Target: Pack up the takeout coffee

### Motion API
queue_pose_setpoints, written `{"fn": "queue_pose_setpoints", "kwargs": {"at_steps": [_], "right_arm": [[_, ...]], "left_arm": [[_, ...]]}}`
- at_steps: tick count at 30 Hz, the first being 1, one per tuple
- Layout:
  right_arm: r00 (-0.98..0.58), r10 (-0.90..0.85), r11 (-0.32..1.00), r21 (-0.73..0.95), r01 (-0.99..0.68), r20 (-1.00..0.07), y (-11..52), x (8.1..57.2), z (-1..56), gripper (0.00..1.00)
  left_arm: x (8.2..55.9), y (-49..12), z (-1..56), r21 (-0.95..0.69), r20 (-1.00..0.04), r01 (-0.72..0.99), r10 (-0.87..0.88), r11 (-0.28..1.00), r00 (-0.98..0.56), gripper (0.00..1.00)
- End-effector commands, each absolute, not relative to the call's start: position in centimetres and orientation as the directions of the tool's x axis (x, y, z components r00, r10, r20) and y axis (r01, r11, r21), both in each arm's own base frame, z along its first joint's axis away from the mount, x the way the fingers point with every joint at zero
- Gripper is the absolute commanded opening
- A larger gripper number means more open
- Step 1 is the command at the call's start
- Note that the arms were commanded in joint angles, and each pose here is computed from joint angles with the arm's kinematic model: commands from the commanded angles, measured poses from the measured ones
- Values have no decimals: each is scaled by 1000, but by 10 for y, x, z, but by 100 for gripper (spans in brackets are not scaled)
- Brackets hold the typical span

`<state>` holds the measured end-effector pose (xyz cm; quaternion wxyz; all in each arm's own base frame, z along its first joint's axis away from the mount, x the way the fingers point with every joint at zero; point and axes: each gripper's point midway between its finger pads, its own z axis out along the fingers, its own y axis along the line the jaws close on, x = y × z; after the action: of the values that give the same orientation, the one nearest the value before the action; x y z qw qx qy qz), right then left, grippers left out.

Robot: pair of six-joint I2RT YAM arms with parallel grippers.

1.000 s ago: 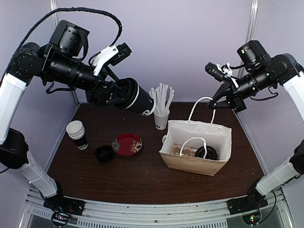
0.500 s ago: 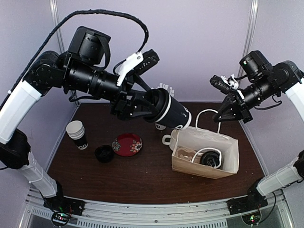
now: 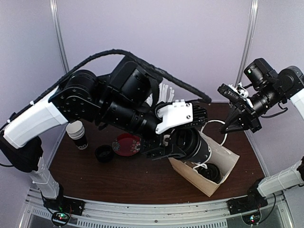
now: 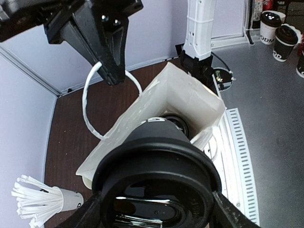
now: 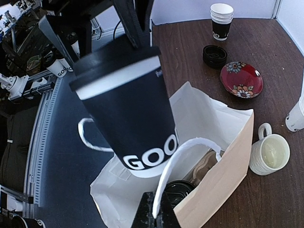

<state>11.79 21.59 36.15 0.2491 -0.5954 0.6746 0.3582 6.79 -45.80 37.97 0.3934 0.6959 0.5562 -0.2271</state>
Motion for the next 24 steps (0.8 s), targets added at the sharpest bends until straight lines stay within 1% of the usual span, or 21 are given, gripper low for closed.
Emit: {"fn": "queue_pose_setpoints", "kwargs": {"at_steps": [1, 4, 9, 13, 16, 20, 24], "right_arm": [[-116, -607, 13, 136, -991, -786, 214, 114, 369, 0], [-84, -620, 64, 57, -996, -780, 211, 128, 371, 0], [-41, -635, 143, -65, -988, -772, 206, 151, 379, 0], [2, -642, 172, -147, -974, -767, 205, 166, 388, 0], [46, -611, 180, -195, -964, -790, 209, 171, 395, 0], [54, -590, 154, -177, -972, -806, 214, 168, 394, 0], [33, -582, 103, -113, -988, -813, 220, 159, 382, 0]], "left_arm": [[82, -461, 391, 377, -737, 926, 596, -30, 319, 60], [84, -462, 404, 395, -754, 919, 569, -7, 328, 60], [97, -455, 442, 456, -801, 883, 482, 108, 354, 61], [104, -447, 456, 481, -806, 862, 466, 158, 364, 61], [106, -442, 458, 486, -811, 855, 457, 181, 365, 62], [108, -435, 456, 485, -812, 852, 464, 197, 355, 62], [109, -427, 457, 482, -815, 851, 462, 209, 348, 61]]}}
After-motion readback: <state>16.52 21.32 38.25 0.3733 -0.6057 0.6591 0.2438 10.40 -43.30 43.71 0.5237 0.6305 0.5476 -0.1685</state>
